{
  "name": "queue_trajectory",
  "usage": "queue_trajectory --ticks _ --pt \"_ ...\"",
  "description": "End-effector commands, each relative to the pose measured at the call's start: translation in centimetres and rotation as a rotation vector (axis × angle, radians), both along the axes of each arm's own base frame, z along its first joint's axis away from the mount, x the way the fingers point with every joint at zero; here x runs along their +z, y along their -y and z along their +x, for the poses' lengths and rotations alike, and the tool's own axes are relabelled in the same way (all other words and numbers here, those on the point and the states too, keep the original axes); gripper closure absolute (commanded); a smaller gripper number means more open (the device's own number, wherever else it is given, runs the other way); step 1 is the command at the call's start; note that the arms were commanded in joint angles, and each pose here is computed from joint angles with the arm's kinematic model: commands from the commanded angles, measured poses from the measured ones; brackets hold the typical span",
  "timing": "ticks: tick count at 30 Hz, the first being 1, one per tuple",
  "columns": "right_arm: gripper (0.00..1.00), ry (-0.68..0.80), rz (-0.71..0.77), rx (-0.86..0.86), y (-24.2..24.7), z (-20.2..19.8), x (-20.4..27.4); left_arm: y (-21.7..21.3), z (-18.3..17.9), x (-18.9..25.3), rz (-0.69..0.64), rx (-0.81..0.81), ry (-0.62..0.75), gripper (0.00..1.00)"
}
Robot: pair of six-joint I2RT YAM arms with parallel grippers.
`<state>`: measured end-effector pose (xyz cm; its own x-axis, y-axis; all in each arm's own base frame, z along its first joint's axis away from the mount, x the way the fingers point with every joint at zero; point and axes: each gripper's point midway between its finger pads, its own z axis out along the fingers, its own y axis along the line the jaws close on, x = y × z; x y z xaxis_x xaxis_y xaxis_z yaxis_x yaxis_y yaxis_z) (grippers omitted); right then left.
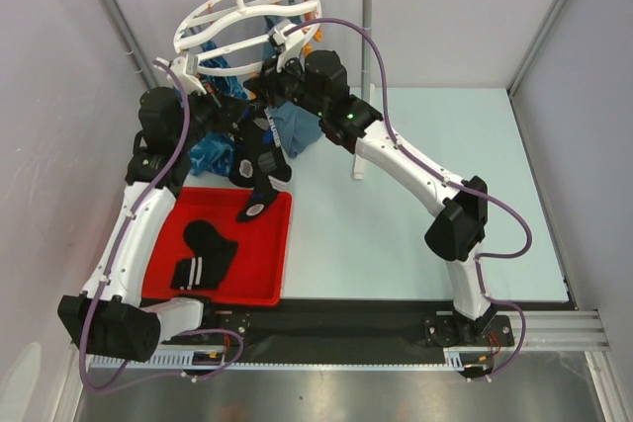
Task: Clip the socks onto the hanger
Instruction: Clamp the sock onto the hanger.
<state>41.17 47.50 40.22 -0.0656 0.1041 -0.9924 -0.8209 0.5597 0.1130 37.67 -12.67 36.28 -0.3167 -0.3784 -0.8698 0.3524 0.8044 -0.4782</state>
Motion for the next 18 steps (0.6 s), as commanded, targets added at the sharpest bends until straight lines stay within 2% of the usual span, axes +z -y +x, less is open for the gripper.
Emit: queue_trajectory --ticks 1,9,18 --pt "1.00 0.046 0.016 0.038 0.5 -2.1 2.9 0.2 -0.4 3.9 0.018 -0.017 0.119 1.00" --pt "1.00 0.049 0.018 0.040 0.6 -2.2 3.1 0.1 0.0 4.6 0.024 -0.009 0.122 1.00" --pt "1.00 0.063 0.032 0.001 1.0 -1.7 4.3 -0.6 -0.7 1.4 0.075 0.013 0.068 1.00"
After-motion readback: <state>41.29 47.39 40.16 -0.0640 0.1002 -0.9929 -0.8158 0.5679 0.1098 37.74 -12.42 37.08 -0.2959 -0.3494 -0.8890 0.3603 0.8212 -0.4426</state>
